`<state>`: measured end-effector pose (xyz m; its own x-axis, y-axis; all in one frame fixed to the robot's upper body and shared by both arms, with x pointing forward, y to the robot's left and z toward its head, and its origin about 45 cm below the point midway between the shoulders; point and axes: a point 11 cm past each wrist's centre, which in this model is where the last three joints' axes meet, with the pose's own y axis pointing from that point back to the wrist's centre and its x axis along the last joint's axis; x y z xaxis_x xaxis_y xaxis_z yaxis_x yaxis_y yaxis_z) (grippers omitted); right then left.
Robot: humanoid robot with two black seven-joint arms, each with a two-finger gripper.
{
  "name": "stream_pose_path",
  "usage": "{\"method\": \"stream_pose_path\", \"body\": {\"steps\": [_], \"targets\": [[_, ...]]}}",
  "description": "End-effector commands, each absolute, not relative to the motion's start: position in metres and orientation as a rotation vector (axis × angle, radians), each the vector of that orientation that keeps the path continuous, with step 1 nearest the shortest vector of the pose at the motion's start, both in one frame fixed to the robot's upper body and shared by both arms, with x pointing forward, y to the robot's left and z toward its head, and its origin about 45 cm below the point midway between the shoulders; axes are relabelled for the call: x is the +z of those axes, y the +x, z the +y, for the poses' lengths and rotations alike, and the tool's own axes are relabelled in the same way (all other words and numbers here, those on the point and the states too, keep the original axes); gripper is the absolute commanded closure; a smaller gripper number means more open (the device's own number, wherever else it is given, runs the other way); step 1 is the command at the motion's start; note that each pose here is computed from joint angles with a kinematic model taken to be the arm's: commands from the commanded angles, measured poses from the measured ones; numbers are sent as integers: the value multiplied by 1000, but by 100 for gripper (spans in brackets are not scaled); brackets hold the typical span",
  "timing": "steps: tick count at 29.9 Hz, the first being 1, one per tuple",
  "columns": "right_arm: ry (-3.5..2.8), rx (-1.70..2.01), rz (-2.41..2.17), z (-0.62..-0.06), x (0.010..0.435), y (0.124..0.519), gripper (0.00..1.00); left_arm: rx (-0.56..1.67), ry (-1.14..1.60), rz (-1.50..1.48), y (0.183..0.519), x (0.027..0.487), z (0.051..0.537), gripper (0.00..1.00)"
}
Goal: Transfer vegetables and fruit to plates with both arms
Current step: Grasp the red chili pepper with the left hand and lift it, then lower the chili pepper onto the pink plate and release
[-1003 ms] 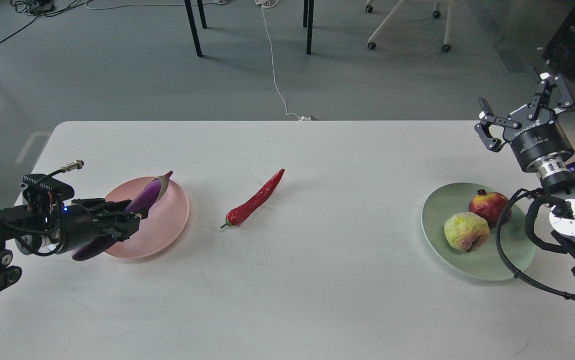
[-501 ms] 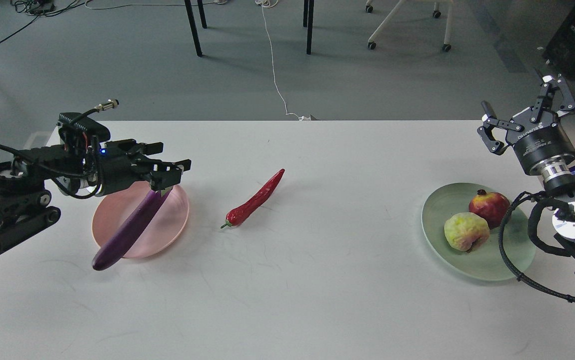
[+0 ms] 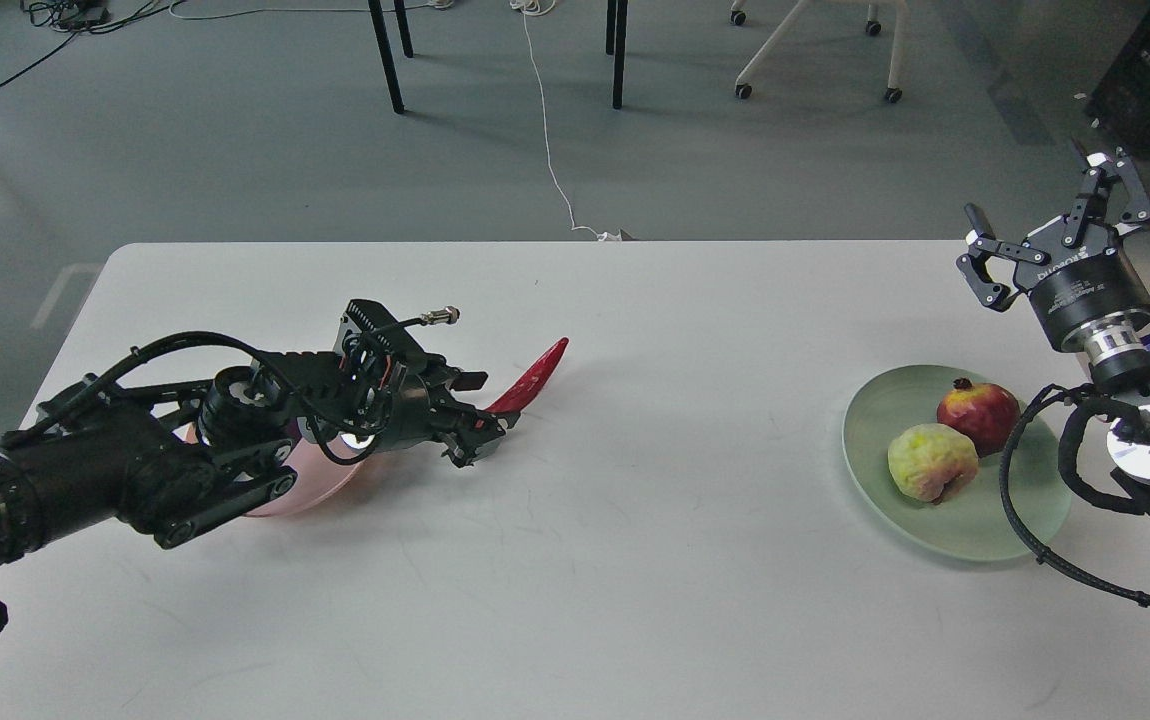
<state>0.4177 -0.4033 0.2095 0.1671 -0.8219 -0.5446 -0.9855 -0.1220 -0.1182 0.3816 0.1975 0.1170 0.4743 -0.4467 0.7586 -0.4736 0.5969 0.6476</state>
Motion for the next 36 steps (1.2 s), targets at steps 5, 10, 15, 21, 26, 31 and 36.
{"method": "stream_pose_path", "body": {"steps": [5, 10, 15, 21, 26, 31, 36], "targets": [[-2002, 491, 1703, -401, 208, 418, 1, -22, 1008, -1113, 373, 104, 202, 78], [-2002, 490, 1702, -401, 209, 418, 1, -23, 1000, -1112, 372, 106, 203, 88], [-2004, 486, 1706, -403, 209, 418, 1, 53, 967, -1148, 388, 146, 214, 88], [-2002, 474, 1718, -408, 212, 417, 1, 208, 989, -1105, 383, 204, 286, 88], [-2006, 490, 1707, -402, 208, 417, 1, 187, 1062, -1009, 335, 196, 364, 87], [-2010, 517, 1676, -388, 203, 419, 1, 203, 1083, -966, 304, 172, 388, 87], [-2021, 513, 1665, -384, 205, 422, 1, 186, 1086, -921, 288, 156, 391, 85]]}}
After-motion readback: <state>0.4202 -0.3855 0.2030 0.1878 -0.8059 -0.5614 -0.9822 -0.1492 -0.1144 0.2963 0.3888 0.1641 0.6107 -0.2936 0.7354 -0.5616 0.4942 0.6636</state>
